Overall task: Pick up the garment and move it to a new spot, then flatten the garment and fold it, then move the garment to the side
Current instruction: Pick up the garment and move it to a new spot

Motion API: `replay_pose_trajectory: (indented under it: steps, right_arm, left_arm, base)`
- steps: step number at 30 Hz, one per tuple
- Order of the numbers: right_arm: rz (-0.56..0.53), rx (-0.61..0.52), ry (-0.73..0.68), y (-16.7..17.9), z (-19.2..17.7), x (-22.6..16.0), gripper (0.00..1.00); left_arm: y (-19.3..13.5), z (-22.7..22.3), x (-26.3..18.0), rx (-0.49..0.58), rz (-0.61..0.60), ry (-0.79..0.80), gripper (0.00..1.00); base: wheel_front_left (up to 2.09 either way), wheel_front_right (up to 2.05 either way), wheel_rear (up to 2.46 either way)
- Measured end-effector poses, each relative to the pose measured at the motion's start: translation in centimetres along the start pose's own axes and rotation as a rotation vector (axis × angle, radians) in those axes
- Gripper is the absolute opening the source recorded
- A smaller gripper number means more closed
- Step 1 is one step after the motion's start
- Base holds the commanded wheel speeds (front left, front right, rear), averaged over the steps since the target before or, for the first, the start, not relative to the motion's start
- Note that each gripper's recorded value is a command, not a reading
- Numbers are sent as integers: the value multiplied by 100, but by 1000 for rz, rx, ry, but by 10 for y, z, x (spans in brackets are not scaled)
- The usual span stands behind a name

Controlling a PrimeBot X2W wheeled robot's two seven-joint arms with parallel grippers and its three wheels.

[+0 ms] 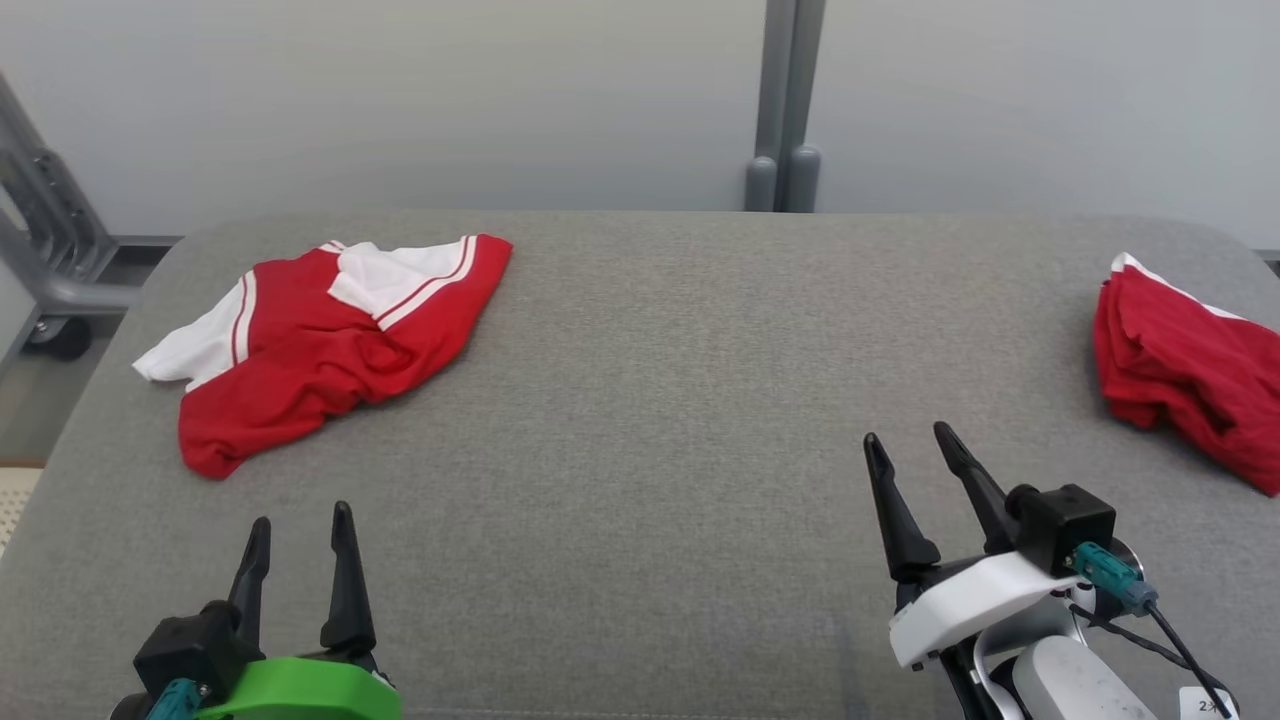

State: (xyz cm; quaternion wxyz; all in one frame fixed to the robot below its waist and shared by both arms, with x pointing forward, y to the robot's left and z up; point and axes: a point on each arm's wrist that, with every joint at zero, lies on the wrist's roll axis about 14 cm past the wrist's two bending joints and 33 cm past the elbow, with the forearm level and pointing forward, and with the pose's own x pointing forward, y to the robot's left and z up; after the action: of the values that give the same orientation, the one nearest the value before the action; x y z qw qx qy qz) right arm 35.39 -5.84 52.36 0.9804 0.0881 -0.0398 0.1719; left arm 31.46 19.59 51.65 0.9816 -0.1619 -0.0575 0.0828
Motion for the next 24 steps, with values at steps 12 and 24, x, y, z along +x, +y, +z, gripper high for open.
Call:
replay_pose_trajectory:
  steps: [12, 24]
  right_arm:
    - [196, 21, 25, 59, -8, 26, 100]
    - [297, 21, 55, 91, -21, 48, 100]
  left_arm:
    - [56, 23, -33, 32, 182, -70, 100]
    - [84, 22, -63, 37, 300, -66, 100]
  base:
    - [0, 0, 0]
    - [0, 0, 0]
